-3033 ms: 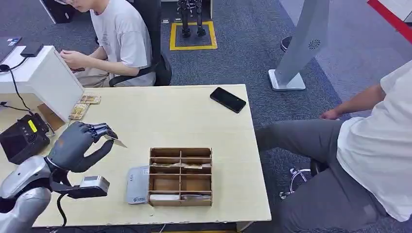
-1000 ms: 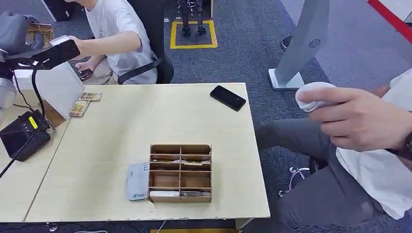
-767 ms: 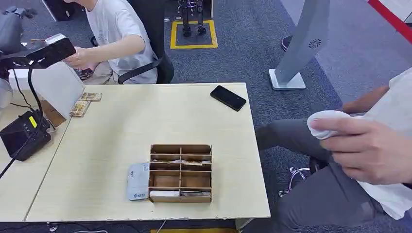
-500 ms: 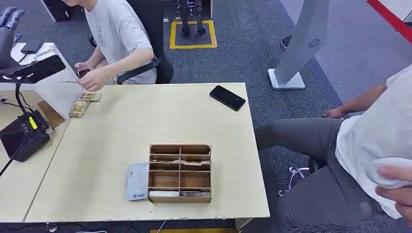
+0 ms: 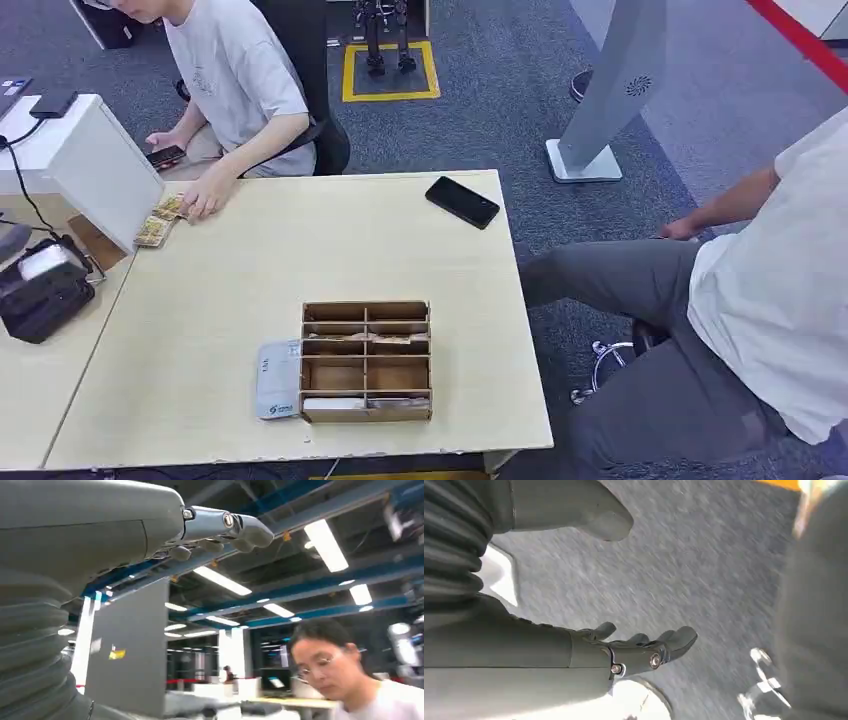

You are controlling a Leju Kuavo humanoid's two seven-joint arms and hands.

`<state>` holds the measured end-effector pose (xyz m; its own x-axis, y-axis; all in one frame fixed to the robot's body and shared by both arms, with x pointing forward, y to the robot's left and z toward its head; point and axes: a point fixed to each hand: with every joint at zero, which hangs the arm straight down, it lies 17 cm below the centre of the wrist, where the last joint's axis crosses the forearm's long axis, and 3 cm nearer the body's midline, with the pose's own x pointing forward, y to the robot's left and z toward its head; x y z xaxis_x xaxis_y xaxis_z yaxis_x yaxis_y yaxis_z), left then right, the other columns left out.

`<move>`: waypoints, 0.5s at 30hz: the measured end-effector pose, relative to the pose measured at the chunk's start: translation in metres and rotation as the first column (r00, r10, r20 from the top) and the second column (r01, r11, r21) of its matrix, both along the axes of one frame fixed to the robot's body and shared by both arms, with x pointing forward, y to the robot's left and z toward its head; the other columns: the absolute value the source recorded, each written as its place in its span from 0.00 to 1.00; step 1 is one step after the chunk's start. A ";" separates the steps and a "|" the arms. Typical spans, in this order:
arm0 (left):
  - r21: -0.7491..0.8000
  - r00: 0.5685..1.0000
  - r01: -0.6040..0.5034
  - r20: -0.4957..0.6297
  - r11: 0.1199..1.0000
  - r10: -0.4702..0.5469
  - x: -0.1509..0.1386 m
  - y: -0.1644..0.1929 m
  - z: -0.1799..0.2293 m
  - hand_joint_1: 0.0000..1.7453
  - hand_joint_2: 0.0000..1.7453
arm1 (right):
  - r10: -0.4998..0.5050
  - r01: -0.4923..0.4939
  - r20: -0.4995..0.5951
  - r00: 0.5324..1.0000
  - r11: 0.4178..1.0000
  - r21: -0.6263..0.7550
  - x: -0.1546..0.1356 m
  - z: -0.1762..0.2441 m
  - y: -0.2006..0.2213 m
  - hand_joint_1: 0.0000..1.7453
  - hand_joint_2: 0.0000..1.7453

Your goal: Pass the card to the sensor for recognition and then transmit it.

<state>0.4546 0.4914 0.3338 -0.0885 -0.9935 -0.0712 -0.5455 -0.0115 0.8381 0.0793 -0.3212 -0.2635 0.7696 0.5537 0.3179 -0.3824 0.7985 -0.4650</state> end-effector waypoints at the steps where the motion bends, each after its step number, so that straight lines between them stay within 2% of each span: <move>1: -0.038 1.000 0.025 -0.002 0.999 -0.025 -0.025 0.002 -0.014 0.00 1.00 | -0.003 0.004 -0.023 1.000 1.000 0.025 -0.009 -0.001 0.006 0.00 1.00; 4: -0.125 0.999 0.037 -0.007 0.991 -0.038 -0.087 0.017 -0.038 0.00 1.00 | -0.047 0.049 -0.037 0.998 0.997 0.053 -0.022 0.005 0.009 0.00 1.00; 6: -0.155 0.997 -0.029 -0.069 0.988 0.018 -0.113 0.034 -0.057 0.00 1.00 | -0.076 0.077 -0.028 0.997 0.996 0.038 -0.024 0.009 0.005 0.00 1.00; 8: -0.119 0.973 -0.141 -0.201 0.983 0.115 -0.141 0.059 -0.087 0.00 1.00 | -0.098 0.099 -0.019 0.995 0.995 0.015 -0.024 0.013 -0.004 0.00 1.00; 11: -0.077 0.888 -0.323 -0.369 0.943 0.274 -0.191 0.105 -0.129 0.00 1.00 | -0.126 0.126 -0.014 0.992 0.992 -0.020 -0.027 0.019 -0.017 0.00 1.00; 15: -0.086 0.754 -0.591 -0.413 0.802 0.511 -0.269 0.170 -0.152 0.00 1.00 | -0.144 0.143 -0.012 0.989 0.988 -0.050 -0.029 0.023 -0.029 0.00 1.00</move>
<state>0.1853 0.6610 0.1822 0.4998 -0.8642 0.0571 -0.1639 -0.0296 0.9860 0.0505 -0.3507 -0.2410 0.8469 0.4515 0.2808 -0.2725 0.8221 -0.4999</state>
